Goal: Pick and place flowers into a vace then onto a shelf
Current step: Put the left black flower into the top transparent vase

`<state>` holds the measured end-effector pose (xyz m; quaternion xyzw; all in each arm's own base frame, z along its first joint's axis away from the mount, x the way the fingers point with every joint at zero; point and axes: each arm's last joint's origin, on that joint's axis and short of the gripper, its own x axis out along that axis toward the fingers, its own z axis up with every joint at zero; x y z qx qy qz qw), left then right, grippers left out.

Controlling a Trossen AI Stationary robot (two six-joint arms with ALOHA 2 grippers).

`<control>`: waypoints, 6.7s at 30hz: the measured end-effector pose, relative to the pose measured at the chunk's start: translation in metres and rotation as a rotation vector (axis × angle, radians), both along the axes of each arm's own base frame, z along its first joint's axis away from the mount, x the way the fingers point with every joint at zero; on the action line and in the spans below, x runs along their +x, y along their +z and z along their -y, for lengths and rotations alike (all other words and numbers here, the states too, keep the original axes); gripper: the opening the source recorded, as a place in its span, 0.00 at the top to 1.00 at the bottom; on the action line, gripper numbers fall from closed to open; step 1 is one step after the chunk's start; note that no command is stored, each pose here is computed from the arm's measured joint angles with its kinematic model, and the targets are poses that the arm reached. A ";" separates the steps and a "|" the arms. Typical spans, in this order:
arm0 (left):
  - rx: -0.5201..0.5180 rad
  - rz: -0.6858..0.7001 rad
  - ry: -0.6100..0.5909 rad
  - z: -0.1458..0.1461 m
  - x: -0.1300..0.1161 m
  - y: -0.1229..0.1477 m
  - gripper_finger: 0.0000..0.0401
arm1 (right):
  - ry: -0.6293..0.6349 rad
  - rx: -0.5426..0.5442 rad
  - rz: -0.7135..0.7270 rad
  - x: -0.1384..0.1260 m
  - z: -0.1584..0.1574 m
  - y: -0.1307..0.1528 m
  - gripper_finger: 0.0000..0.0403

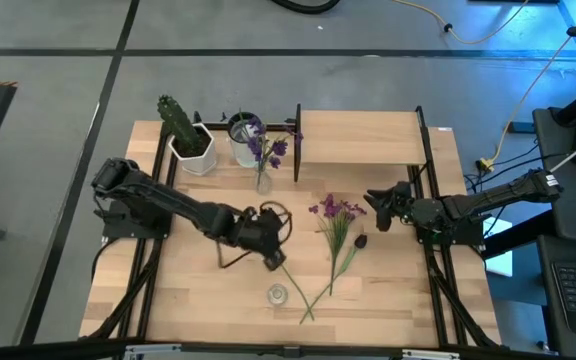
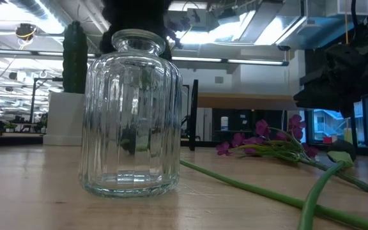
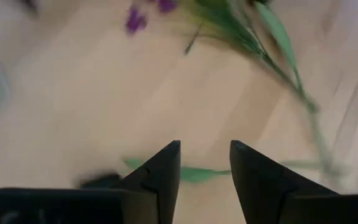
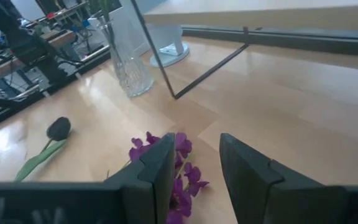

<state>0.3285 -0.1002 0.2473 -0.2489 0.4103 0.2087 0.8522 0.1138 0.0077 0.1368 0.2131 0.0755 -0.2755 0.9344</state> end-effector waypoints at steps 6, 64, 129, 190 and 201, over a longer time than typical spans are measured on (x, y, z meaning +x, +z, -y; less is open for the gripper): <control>-0.364 -0.022 0.339 -0.005 0.006 -0.010 0.71 | 0.018 0.007 0.000 0.000 0.000 0.000 0.68; -0.396 -0.159 0.770 -0.001 0.009 -0.061 0.55 | 0.120 -0.031 -0.038 0.001 -0.003 0.000 0.68; -0.499 -0.292 1.015 -0.018 0.023 -0.106 0.98 | 0.121 -0.034 -0.038 0.001 -0.003 0.000 0.68; 0.645 0.710 0.519 -0.078 -0.117 0.194 0.99 | -0.046 0.015 0.027 0.000 0.001 0.001 0.68; 0.819 0.883 0.306 -0.095 -0.133 0.224 0.99 | -0.050 0.037 0.040 0.000 0.001 0.001 0.68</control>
